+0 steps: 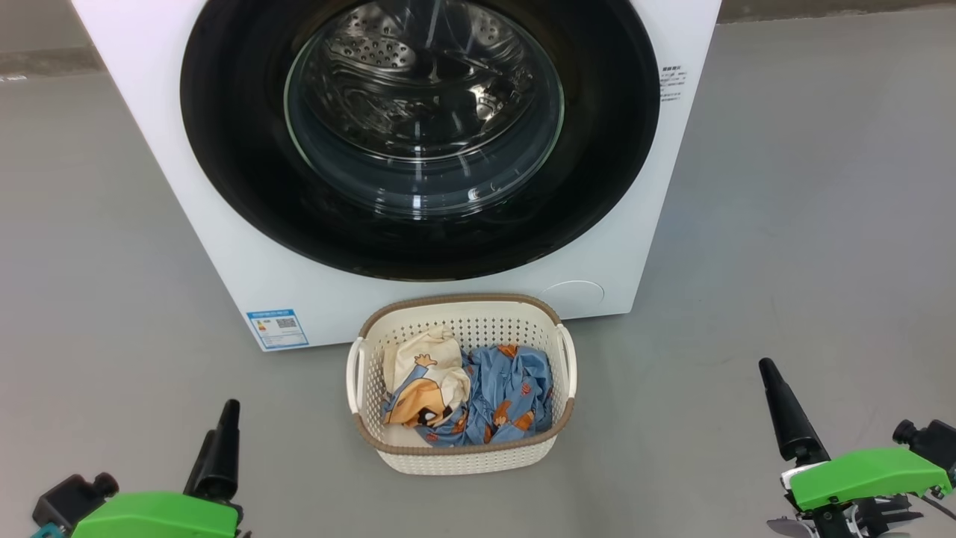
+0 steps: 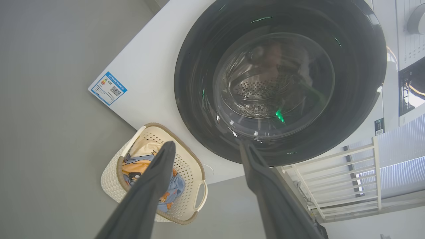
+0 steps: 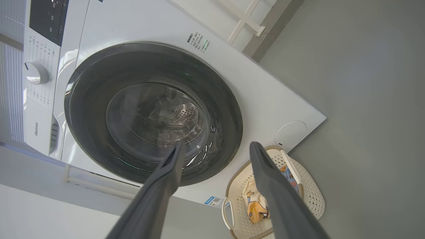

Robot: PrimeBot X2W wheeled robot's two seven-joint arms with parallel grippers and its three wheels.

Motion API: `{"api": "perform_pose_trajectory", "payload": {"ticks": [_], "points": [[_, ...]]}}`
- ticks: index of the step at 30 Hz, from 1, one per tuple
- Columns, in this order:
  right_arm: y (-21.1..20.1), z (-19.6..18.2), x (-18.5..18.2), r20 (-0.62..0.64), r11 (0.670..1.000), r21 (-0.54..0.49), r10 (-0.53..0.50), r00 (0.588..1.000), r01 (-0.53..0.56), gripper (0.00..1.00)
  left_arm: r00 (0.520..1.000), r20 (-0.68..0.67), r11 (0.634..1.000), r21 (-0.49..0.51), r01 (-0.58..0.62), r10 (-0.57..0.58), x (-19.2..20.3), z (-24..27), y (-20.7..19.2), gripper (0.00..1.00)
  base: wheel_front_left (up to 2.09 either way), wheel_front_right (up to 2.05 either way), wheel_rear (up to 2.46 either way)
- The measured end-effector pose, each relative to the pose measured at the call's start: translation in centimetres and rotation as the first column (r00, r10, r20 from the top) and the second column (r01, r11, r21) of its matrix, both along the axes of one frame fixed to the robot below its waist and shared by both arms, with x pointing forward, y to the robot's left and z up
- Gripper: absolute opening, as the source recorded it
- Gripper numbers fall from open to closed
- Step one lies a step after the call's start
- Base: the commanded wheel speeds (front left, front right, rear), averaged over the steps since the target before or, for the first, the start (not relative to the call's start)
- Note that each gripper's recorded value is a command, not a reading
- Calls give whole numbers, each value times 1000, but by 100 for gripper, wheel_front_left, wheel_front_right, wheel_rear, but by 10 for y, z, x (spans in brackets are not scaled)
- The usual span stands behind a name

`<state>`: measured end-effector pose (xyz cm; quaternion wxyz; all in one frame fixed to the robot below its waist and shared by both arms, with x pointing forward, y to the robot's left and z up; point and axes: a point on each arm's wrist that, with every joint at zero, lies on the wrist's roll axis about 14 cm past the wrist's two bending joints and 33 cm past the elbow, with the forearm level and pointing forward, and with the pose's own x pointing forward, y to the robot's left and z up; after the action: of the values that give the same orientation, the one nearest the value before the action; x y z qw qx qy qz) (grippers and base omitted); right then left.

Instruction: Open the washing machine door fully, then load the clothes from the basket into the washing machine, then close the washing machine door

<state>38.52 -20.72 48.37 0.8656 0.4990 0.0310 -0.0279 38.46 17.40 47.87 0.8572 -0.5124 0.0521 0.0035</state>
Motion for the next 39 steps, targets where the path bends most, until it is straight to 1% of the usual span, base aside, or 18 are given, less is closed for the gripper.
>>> {"api": "perform_pose_trajectory", "payload": {"ticks": [9,10,15,20,28,33,39], "points": [[-1,0,0,0,988,-151,14,1000,-14,100,999,30,988,156,17,-22,5,7,-1,100,0,0,0],[-2,1,0,5,982,-187,16,1000,-15,100,999,35,982,189,19,-26,6,7,-1,100,0,0,0],[-4,10,5,28,961,-276,24,999,-16,100,998,46,962,272,22,-36,6,9,-1,100,0,0,0],[-4,12,5,34,931,-365,35,999,-20,100,997,53,940,339,29,-50,7,10,-2,100,0,0,0],[-5,19,10,52,885,-466,49,997,-19,100,996,69,899,437,21,-57,7,12,0,100,0,0,0],[-4,20,10,56,850,-526,65,996,-26,100,995,80,864,503,17,-66,7,15,3,100,0,0,0],[-2,26,12,71,799,-600,84,994,-25,100,993,94,830,558,6,-70,6,18,4,100,0,0,0]]}}
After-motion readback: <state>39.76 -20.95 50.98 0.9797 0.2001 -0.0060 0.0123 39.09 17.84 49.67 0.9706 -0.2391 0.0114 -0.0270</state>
